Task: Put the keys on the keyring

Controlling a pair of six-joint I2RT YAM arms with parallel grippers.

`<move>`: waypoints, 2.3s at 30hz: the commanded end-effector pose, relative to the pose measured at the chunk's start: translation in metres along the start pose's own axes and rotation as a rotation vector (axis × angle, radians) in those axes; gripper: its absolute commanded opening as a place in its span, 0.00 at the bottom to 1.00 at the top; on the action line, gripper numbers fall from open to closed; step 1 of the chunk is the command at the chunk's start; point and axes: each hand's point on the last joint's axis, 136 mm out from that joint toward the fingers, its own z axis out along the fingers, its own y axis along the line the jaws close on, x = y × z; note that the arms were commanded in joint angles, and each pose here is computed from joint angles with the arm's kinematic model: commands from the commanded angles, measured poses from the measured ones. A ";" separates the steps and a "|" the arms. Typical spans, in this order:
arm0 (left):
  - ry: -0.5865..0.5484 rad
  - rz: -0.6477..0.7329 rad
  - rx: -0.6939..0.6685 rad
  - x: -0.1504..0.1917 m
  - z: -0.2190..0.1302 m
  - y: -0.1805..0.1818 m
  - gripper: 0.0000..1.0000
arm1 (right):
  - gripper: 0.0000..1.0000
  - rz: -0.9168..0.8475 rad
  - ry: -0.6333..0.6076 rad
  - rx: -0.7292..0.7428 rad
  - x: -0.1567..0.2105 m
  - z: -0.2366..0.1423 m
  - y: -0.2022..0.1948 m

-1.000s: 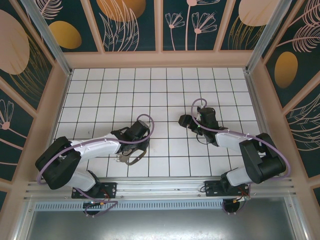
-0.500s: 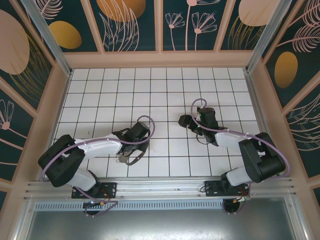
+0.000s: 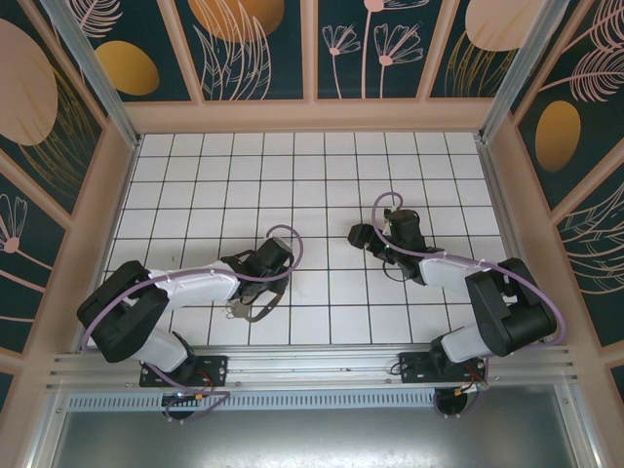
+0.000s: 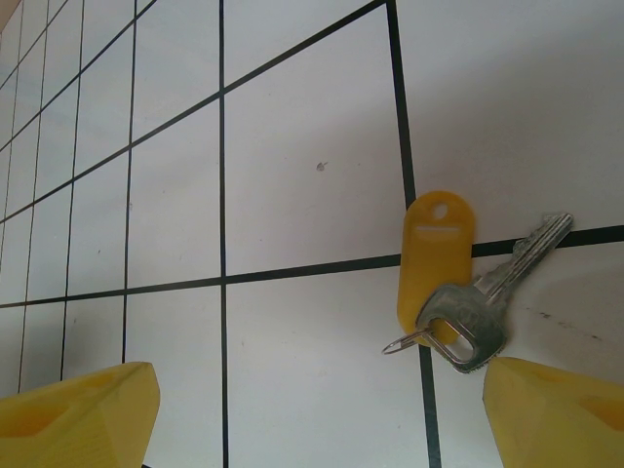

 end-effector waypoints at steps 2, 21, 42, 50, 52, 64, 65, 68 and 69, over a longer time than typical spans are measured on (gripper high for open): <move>0.013 0.006 -0.052 0.004 0.004 0.007 0.24 | 0.86 -0.007 -0.018 -0.020 -0.007 0.001 0.010; -0.111 0.108 -0.012 -0.066 -0.021 -0.019 0.00 | 0.86 -0.115 -0.111 -0.110 -0.065 -0.015 0.057; -0.635 0.352 0.203 -0.279 -0.098 -0.073 0.00 | 0.80 -0.211 -0.275 -0.510 -0.175 -0.086 0.119; -0.739 0.428 0.358 -0.304 -0.125 -0.080 0.00 | 0.81 -0.223 -0.284 -0.551 -0.185 -0.095 0.132; -0.762 0.445 0.414 -0.303 -0.134 -0.083 0.00 | 0.80 -0.234 -0.280 -0.563 -0.184 -0.096 0.135; -0.776 0.469 0.732 -0.280 -0.177 -0.097 0.00 | 0.74 -0.410 -0.222 -0.742 -0.158 -0.120 0.165; -0.772 0.475 0.753 -0.278 -0.179 -0.099 0.00 | 0.72 -0.427 -0.214 -0.758 -0.156 -0.122 0.169; -0.759 0.486 0.817 -0.274 -0.184 -0.106 0.00 | 0.66 -0.465 -0.190 -0.791 -0.149 -0.127 0.177; -0.754 0.488 0.833 -0.272 -0.185 -0.108 0.00 | 0.62 -0.476 -0.181 -0.804 -0.146 -0.129 0.181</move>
